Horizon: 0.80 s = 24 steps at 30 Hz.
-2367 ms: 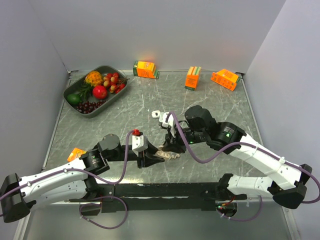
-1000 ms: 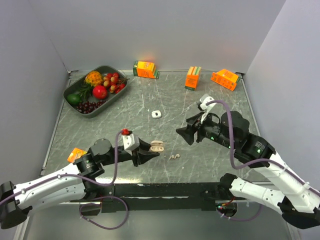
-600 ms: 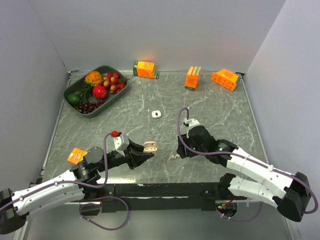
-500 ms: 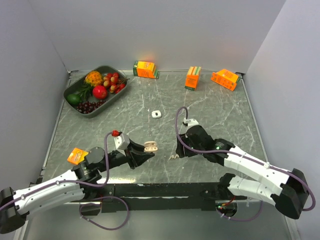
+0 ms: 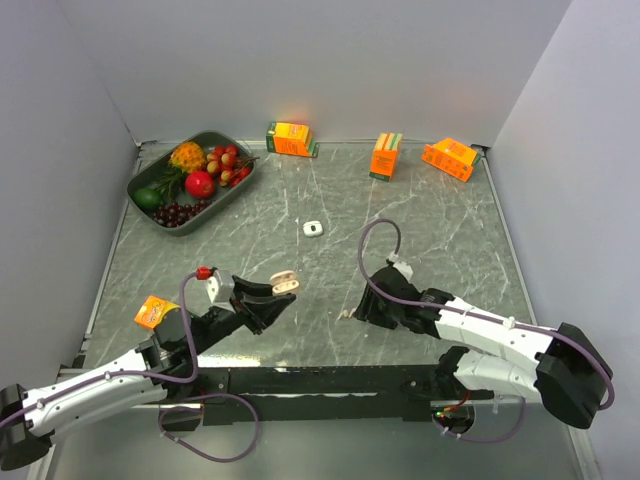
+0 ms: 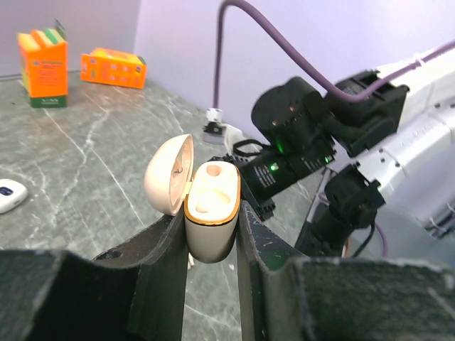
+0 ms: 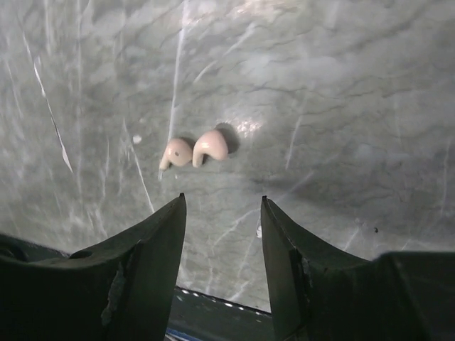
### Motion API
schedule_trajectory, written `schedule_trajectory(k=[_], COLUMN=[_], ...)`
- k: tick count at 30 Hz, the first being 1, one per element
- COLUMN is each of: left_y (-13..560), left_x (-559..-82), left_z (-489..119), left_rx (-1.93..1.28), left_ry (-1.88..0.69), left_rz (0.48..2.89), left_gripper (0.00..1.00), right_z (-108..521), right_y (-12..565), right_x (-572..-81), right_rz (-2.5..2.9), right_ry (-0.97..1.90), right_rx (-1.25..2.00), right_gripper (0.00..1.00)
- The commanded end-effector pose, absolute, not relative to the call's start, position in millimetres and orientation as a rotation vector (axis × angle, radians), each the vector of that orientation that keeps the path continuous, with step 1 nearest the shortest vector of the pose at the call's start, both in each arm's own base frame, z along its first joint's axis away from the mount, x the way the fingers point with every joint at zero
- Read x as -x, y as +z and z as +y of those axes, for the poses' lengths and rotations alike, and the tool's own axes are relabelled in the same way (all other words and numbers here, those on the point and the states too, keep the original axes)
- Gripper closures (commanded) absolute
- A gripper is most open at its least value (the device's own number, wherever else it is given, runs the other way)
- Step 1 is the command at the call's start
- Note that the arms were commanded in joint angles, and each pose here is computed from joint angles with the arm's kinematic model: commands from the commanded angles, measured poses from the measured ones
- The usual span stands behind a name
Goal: Insert the wireless bluetooth earbuds into the charging case
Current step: Pick up the earbud from the center of the board.
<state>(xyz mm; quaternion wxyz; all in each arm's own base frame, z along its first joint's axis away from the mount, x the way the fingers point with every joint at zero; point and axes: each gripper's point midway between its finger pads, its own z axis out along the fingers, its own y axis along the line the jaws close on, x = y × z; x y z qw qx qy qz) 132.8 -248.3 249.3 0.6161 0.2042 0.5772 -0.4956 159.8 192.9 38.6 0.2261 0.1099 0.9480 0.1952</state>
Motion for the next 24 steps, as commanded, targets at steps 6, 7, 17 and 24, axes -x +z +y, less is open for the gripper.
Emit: schedule_trajectory(k=[6,7,17,24], left_y=[263.4,262.7,263.1,261.2], left_x=[-141.3,-141.5,-138.5,-136.8], left_z=[-237.5,-237.7,-239.6,-242.6], left_rx=[-0.384,-0.382,-0.387,-0.394], left_ry=[-1.107,-1.107,-1.123,-1.134], left_rz=[1.29,1.295,1.296,1.306], left_gripper=[0.99,0.99,0.99,0.99], right_z=[203.1,203.9,212.3,216.1], right_y=[54.3,55.0,47.8,43.3], right_x=[-195.2,-196.9,-202.3,-201.0], right_rz=[2.511,2.513,2.548,2.575], right_ry=[0.566,0.565,0.553,0.554], right_rx=[-0.594,-0.604,-0.626,-0.603], right_gripper=[0.39,0.39,0.46,0.47])
